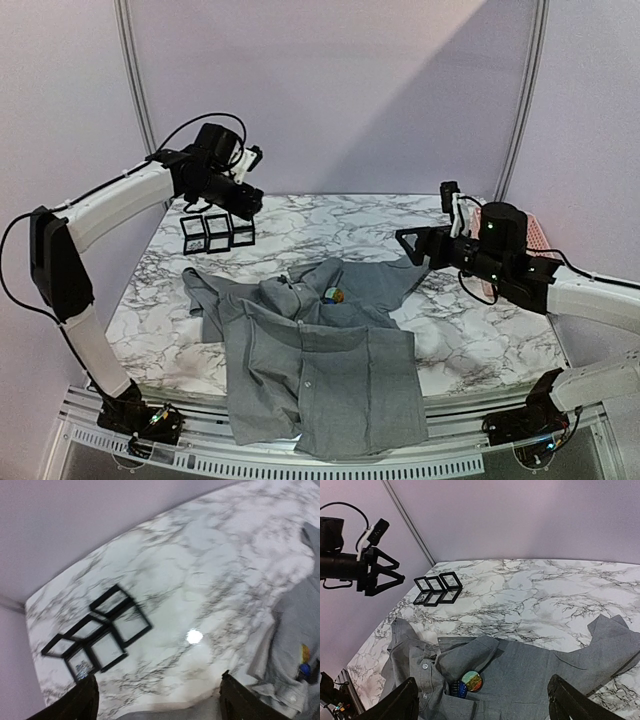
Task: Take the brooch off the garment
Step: Adjust the crumpled clothing at the center of the board.
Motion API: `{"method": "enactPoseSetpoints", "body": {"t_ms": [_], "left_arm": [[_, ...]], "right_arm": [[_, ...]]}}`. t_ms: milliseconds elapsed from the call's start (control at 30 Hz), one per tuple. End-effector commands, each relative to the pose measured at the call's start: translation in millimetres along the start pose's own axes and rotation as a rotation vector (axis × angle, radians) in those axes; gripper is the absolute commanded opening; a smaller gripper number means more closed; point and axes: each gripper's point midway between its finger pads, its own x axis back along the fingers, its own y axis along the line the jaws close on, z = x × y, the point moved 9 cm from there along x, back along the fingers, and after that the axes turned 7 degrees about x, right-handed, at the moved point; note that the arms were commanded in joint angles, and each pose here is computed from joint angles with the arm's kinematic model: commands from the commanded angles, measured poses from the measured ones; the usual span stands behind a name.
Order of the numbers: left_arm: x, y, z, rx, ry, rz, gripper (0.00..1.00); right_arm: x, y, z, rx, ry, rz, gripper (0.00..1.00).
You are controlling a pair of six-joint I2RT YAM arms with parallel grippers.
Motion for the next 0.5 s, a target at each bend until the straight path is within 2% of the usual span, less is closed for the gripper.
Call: {"method": "enactPoseSetpoints", "body": {"t_ms": [0, 133, 200, 267, 467], "left_arm": [[7, -72, 13, -0.049, 0.034, 0.369, 0.89], [13, -132, 19, -0.115, 0.042, 0.53, 0.9], [7, -150, 22, -0.094, 0.071, 0.58, 0.99], [-5, -161, 28, -0.059, 0.122, 0.62, 0.99], [-27, -186, 46, -0.091, 0.192, 0.525, 0.99]], "right_arm": [[-21, -4, 2, -0.049, 0.059, 0.025, 0.88], [-46, -35, 21, -0.162, 0.16, 0.221, 0.86], [-54, -53, 36, -0.257, 0.222, 0.262, 0.85], [-59, -61, 50, -0.308, 0.26, 0.273, 0.84], [-65, -70, 65, -0.357, 0.309, 0.363, 0.84]]}}
